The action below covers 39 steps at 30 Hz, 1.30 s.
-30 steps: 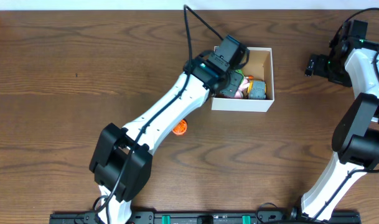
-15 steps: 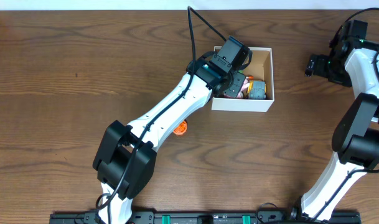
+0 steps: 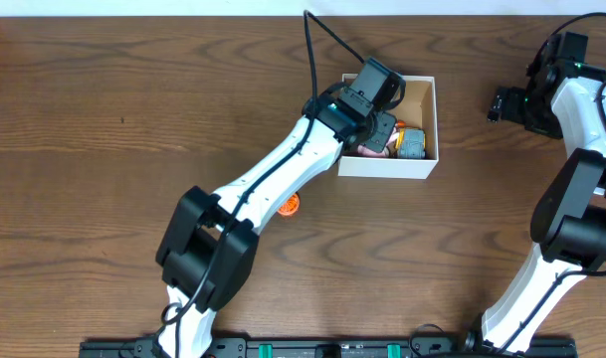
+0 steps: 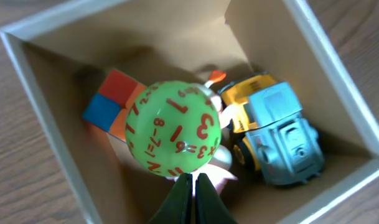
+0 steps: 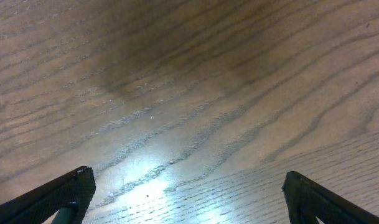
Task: Pack container
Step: 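Lower the green ball into the box and open the left gripper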
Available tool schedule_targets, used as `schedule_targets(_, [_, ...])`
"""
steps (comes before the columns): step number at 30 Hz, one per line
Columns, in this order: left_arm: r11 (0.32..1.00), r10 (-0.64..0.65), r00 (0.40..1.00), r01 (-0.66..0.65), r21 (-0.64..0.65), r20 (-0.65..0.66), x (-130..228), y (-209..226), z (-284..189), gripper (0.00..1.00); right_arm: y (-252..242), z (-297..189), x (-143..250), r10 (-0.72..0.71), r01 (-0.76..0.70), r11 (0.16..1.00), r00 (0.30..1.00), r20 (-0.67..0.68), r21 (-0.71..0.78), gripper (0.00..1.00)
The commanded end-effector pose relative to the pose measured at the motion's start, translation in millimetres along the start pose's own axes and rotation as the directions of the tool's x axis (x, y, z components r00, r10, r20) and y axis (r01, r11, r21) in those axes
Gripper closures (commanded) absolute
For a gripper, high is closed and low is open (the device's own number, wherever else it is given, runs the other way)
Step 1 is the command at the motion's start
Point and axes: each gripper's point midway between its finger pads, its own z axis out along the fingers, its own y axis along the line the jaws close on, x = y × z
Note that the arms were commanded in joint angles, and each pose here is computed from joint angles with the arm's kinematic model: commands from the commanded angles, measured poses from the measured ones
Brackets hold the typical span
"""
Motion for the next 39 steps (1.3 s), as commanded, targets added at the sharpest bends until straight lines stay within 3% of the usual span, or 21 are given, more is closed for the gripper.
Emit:
schedule_targets(1, [1.000, -0.012, 0.999, 0.011, -0.009, -0.040, 13, 3, 16, 0.94, -2, 2, 2, 0.019, -0.019, 1.000, 1.000, -0.008, 0.002, 0.01])
schedule_targets(27, [0.999, -0.032, 0.994, 0.029, -0.026, -0.107, 33, 7, 38, 0.94, -2, 2, 2, 0.019, -0.019, 1.000, 1.000, -0.008, 0.002, 0.01])
schedule_targets(33, [0.999, 0.040, 0.999, -0.040, -0.006, 0.009, 9, 5, 65, 0.94, -2, 2, 2, 0.019, -0.019, 1.000, 1.000, -0.008, 0.002, 0.01])
schedule_targets(39, [0.999, 0.049, 0.979, -0.052, 0.009, 0.197, -45, -2, 35, 0.94, -2, 2, 2, 0.019, -0.019, 1.000, 1.000, -0.008, 0.002, 0.01])
